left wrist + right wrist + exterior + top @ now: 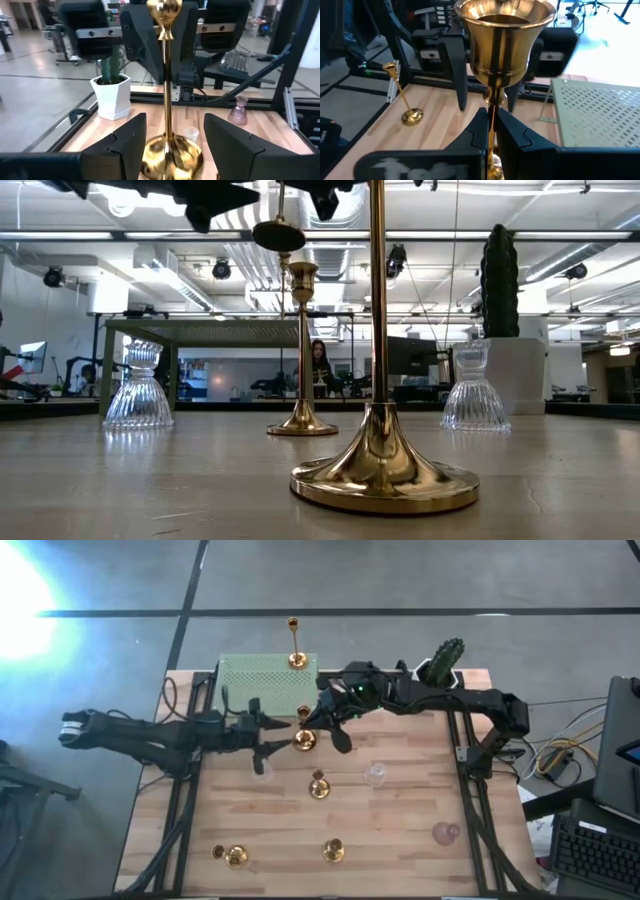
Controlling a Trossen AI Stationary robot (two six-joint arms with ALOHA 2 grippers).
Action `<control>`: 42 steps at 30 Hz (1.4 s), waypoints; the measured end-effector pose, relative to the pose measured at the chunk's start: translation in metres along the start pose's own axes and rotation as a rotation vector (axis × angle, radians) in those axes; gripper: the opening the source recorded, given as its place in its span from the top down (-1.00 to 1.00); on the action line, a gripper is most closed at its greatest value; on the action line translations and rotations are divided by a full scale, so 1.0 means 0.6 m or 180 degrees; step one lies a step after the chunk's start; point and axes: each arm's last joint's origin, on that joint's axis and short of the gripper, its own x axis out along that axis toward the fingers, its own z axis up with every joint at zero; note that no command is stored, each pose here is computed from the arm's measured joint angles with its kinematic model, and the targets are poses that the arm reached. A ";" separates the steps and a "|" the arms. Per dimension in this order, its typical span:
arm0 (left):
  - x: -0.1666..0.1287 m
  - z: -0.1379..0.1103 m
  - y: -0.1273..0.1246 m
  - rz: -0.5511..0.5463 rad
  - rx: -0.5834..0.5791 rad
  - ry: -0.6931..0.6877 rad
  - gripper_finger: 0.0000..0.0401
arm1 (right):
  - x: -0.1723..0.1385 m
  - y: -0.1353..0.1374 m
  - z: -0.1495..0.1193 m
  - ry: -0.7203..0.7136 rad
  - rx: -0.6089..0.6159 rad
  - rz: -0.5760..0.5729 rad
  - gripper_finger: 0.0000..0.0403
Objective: Pick & Place candle stick holders
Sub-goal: Put the candle holder on the shelf
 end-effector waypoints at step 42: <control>0.005 0.058 0.027 0.0228 0.0118 0.0045 0.91 | -0.079 0.026 -0.012 0.0866 0.0246 -0.0304 0.39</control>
